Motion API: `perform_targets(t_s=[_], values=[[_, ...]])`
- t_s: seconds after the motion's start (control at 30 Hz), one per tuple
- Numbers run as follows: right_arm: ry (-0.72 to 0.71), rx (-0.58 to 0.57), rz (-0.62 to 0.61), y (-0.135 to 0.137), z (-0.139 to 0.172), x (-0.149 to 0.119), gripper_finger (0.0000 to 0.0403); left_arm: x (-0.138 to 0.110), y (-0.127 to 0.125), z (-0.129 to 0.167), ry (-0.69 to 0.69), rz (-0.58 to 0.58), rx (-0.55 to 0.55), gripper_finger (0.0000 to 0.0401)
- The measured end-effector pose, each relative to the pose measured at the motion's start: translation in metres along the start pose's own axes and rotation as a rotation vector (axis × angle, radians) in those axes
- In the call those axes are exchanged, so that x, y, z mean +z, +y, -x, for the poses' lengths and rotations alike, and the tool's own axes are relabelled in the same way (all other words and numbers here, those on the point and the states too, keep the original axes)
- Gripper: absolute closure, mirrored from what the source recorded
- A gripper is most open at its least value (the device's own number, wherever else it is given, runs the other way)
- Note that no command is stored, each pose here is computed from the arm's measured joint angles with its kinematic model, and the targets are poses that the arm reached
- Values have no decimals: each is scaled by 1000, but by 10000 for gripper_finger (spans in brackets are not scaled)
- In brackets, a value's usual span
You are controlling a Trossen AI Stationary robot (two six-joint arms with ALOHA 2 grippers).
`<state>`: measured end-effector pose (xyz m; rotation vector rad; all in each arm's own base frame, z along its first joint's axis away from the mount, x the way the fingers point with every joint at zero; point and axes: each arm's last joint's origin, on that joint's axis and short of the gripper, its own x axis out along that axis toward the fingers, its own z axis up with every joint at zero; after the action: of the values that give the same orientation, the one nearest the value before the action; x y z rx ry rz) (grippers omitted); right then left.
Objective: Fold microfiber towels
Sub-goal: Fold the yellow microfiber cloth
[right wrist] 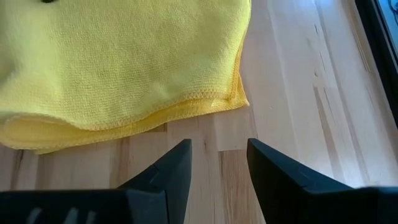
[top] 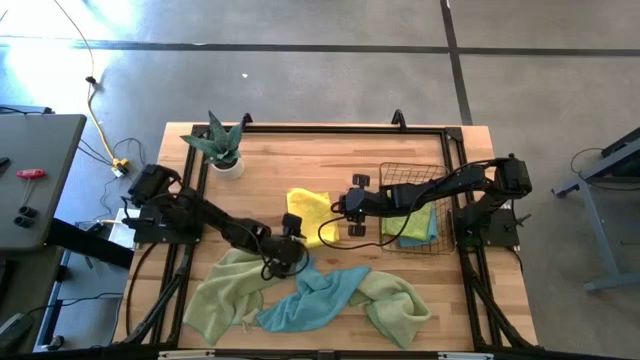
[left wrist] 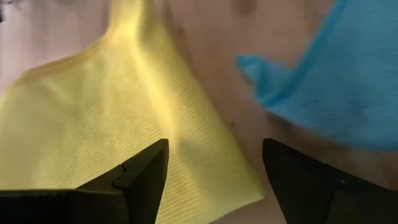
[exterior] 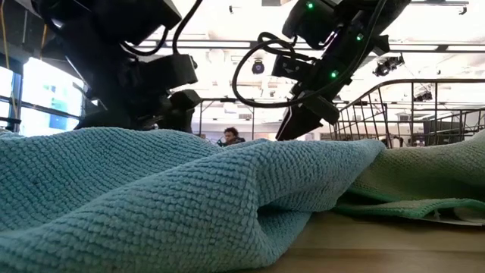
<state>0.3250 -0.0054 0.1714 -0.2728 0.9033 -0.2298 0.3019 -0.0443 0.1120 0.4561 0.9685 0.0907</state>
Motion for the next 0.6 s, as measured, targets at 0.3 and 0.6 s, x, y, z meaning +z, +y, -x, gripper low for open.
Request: perform_targets(t_s=[0.3, 0.6], values=[[0, 0, 0, 0, 0, 0, 254, -6, 18, -6, 58, 47, 189, 154], [0, 0, 1, 0, 0, 0, 254, 9, 40, -7, -117, 373, 65, 154]])
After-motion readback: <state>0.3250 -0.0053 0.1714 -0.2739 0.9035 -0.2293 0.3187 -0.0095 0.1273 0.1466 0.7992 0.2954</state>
